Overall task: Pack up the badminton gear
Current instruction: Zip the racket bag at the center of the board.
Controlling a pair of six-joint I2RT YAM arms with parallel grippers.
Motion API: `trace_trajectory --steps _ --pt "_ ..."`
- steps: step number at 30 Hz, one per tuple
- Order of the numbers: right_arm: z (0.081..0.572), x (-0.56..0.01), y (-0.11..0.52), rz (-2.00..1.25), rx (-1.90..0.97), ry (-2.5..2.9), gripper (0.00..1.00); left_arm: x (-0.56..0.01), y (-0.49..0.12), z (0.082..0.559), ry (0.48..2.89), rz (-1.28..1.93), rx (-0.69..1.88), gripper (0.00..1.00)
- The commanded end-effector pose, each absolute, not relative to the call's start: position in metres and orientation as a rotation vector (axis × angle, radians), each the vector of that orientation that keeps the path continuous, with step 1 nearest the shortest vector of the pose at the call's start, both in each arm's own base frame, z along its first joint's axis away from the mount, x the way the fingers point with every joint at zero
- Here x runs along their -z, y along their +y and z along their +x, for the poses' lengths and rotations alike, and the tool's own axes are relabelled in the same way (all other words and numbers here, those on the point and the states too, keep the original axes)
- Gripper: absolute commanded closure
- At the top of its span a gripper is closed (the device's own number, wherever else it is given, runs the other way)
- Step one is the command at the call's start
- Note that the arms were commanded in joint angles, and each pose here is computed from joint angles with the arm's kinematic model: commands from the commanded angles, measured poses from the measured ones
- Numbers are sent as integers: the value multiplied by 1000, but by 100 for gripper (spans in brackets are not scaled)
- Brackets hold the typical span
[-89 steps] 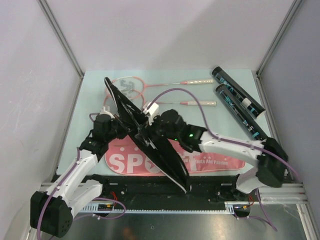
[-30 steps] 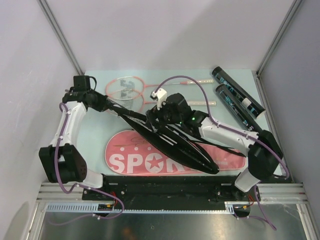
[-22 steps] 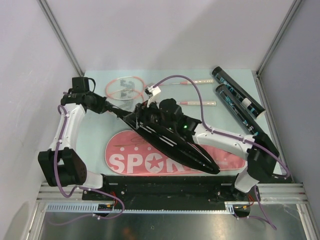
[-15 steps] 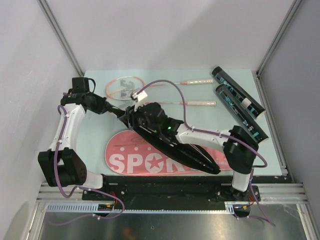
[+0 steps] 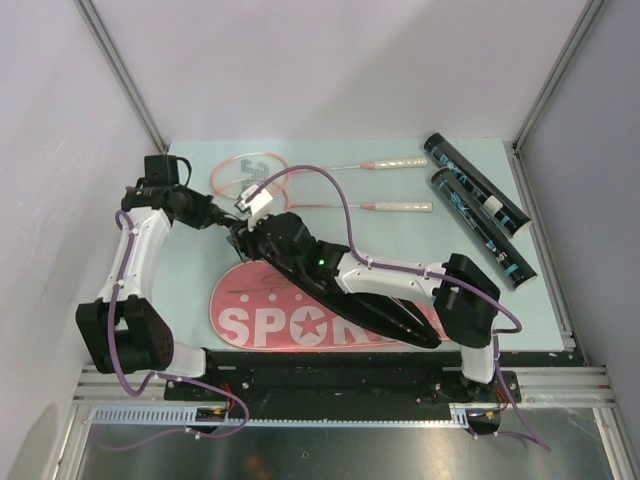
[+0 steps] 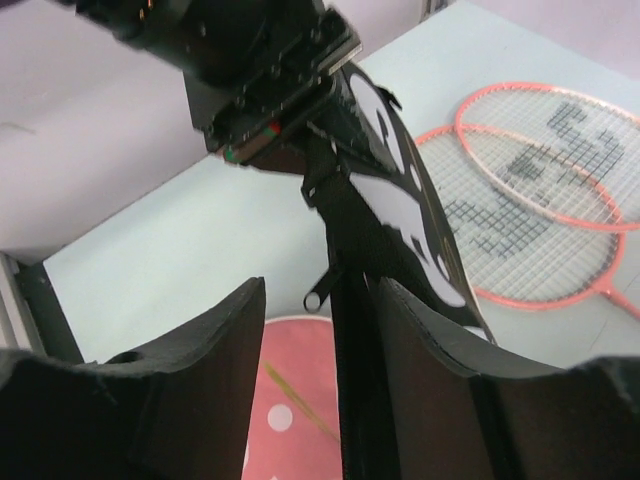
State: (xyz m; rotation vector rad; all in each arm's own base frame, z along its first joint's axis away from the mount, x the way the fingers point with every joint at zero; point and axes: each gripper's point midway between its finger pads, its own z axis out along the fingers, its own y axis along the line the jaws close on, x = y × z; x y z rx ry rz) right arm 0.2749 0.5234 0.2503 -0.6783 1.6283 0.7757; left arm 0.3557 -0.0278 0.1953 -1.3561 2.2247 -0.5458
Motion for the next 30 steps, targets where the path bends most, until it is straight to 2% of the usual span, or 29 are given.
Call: trace_trajectory --steps 1,2,4,10,13,15,20,25,27,30 --pt "288 -265 535 -677 -717 1588 49 -205 -33 342 2224 -1385 583 100" --pt "289 -263 536 -693 -702 1582 55 -206 -32 342 2217 -1382 580 100" --pt "291 -259 540 -701 -675 1587 59 -209 -32 342 2212 -1379 581 100" --pt "289 -247 543 -744 -592 1588 59 -210 -33 342 2215 -1375 587 100" --pt "287 -241 543 -763 -575 1600 55 -207 -33 342 2220 -1383 586 100" --pt "285 -239 543 -780 -557 1592 59 -207 -33 342 2220 -1384 586 100" --pt "288 -242 543 -787 -465 1560 79 -206 -30 342 2214 -1388 562 100" --pt "289 -248 541 -826 -409 1539 90 -202 -26 341 2211 -1392 526 100" --pt "288 -254 534 -843 -383 1530 99 -202 -17 341 2188 -1393 471 100" --pt "279 -264 520 -863 -389 1522 100 -200 -4 344 2158 -1409 400 100"
